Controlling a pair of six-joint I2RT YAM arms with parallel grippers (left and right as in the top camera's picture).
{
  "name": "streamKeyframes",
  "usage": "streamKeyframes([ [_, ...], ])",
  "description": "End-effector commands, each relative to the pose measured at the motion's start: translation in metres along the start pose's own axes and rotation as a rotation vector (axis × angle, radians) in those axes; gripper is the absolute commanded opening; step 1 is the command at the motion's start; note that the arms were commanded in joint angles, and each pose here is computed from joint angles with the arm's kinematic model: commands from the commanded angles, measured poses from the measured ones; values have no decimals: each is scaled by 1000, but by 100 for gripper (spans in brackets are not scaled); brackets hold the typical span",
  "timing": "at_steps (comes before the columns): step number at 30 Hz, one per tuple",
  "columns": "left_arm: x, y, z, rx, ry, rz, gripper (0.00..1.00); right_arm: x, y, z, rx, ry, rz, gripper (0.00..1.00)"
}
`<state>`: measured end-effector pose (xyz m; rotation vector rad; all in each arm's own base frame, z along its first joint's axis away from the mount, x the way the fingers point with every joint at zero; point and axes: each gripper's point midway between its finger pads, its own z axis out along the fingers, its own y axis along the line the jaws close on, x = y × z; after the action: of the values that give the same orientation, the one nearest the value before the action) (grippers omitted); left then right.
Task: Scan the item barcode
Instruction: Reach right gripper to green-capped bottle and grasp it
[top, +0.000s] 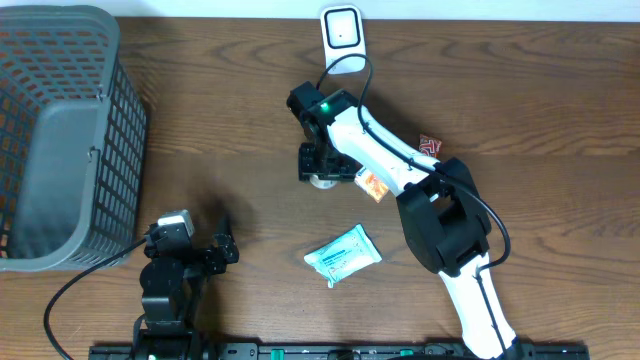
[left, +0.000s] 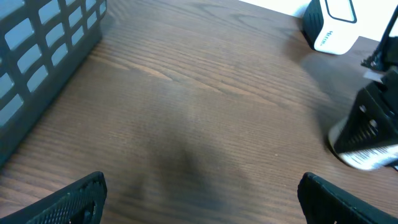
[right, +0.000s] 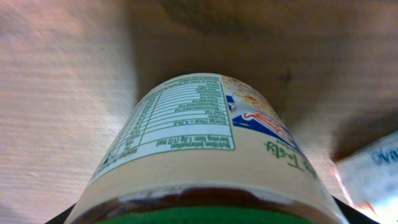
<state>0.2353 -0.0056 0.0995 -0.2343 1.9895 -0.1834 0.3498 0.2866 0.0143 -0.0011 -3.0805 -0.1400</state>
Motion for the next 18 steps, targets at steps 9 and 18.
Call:
streamKeyframes([
  [9,12,8,3,-31,26,-11,98,24,-1,-73,27,98,-57,50],
  [18,12,8,3,-31,26,-11,98,66,6,-94,-60,294,-87,51],
])
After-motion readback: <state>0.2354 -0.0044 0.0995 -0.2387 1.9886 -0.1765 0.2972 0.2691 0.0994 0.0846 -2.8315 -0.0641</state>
